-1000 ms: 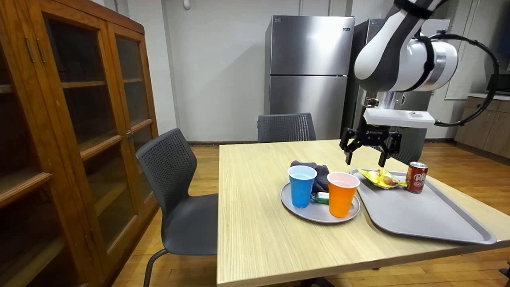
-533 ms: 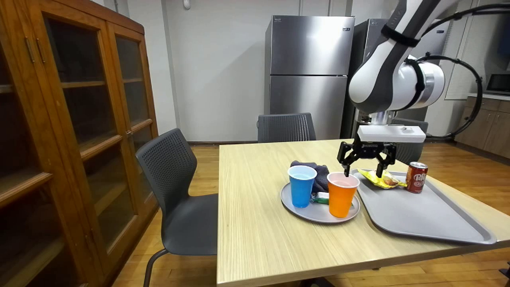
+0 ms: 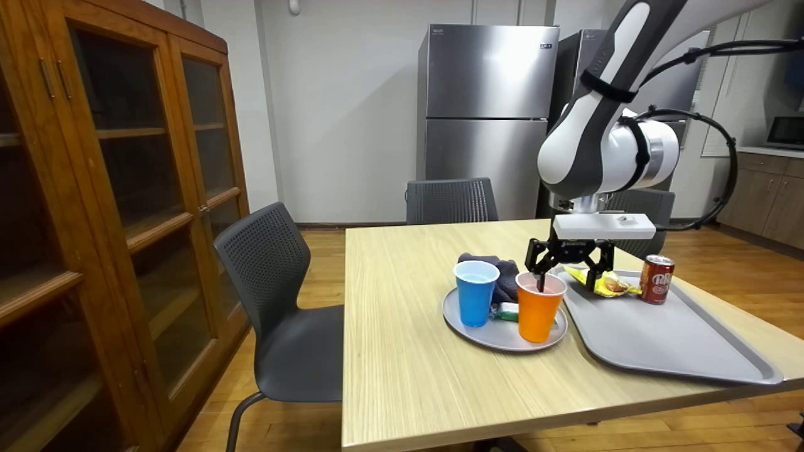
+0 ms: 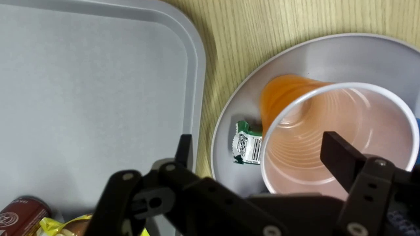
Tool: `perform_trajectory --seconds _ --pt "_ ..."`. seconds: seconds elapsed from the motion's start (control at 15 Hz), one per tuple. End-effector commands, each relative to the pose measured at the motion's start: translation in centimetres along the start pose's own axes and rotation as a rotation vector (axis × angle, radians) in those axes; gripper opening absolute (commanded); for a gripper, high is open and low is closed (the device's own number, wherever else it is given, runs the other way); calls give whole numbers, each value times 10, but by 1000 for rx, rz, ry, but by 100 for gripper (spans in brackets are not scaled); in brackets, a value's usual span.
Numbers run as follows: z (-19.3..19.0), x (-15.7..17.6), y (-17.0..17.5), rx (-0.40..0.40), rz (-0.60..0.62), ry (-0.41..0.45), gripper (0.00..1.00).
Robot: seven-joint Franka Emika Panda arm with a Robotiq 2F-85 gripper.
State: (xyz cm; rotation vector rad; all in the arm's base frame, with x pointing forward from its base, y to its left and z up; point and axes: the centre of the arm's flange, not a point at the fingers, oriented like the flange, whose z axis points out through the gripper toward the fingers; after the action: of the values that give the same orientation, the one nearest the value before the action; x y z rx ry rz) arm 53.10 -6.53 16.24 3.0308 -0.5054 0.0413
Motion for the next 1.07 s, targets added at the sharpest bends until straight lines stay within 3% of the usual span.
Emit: perform_trajectory --seconds 0.0,0.33,0.4,0.53,1.0 --pt "5 6 -8 -24 5 6 100" --pt "3 7 -9 -23 -5 8 100" --pt "2 7 -8 -21 -6 13 75" --pt "1 8 -8 -19 -4 13 66" --pt "-4 10 -5 -16 1 24 12"
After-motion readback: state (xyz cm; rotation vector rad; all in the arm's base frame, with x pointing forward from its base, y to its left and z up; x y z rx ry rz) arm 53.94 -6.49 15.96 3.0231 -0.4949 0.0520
